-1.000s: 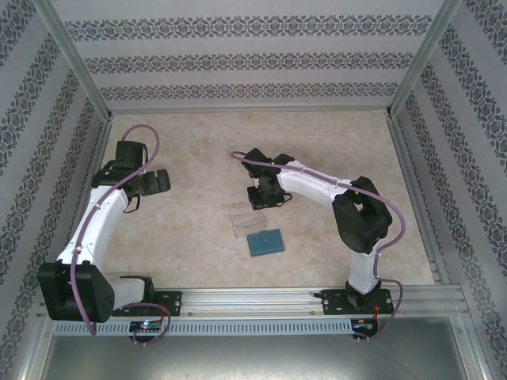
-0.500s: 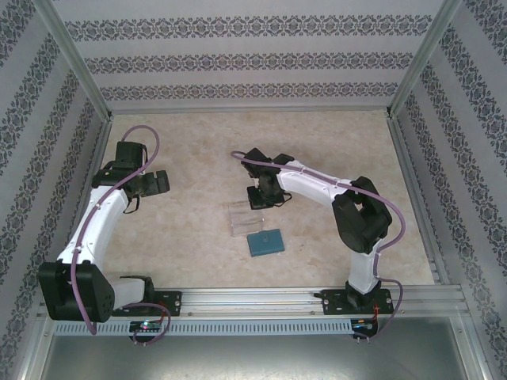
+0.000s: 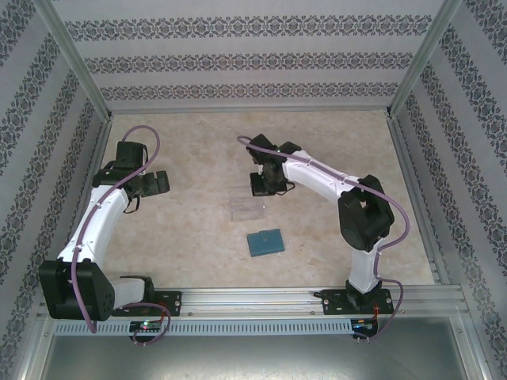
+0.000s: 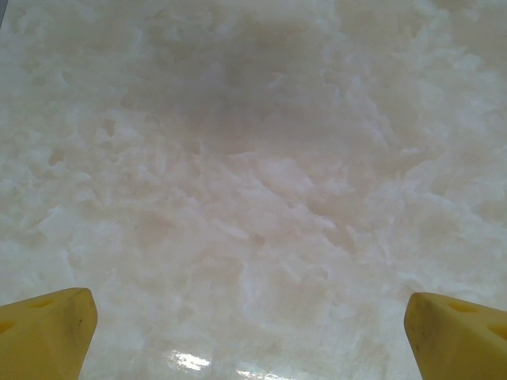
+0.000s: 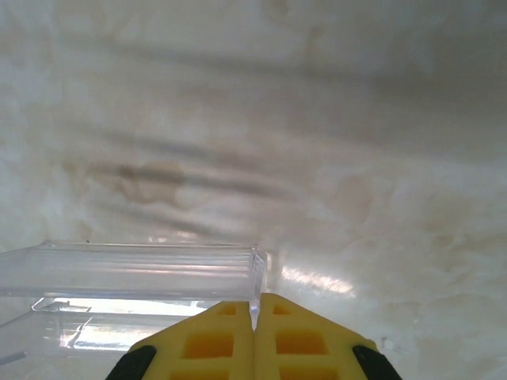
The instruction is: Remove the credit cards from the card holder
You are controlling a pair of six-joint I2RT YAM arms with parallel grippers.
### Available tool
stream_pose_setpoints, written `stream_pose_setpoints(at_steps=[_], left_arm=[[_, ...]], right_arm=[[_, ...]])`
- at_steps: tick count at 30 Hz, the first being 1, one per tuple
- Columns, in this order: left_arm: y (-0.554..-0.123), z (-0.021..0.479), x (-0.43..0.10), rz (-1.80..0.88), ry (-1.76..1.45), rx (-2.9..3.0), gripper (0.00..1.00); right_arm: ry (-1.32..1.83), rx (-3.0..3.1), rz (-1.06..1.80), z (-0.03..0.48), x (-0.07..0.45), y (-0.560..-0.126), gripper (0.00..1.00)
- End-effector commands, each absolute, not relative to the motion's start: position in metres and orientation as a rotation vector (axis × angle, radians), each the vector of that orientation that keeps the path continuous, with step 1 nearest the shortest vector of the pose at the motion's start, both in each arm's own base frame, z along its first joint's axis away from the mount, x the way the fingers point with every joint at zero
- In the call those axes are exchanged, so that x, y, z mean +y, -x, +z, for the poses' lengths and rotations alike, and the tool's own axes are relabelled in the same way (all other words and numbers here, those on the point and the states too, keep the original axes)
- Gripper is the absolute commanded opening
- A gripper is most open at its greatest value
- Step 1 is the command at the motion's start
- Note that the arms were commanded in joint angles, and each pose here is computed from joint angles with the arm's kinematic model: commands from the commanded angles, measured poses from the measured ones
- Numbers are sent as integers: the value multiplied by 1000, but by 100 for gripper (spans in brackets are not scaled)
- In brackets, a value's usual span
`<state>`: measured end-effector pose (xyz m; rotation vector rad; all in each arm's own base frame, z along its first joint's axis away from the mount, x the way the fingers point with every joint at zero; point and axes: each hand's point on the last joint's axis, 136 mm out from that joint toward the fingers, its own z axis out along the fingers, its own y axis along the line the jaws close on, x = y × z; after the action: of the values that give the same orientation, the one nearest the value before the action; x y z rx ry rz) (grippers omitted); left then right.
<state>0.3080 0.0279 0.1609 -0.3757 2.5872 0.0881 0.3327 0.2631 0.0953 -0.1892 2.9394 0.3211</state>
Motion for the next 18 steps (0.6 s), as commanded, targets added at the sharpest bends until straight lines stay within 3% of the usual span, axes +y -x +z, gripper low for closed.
stream_pose_setpoints(at_steps=[1,18], left_arm=[[-300,155,33,125,358,2626,100],[-300,152,32,123,358,2636,100]], right_arm=[[139,2921,257,100,244,-358,6],[81,2928,99,93,217,-438,5]])
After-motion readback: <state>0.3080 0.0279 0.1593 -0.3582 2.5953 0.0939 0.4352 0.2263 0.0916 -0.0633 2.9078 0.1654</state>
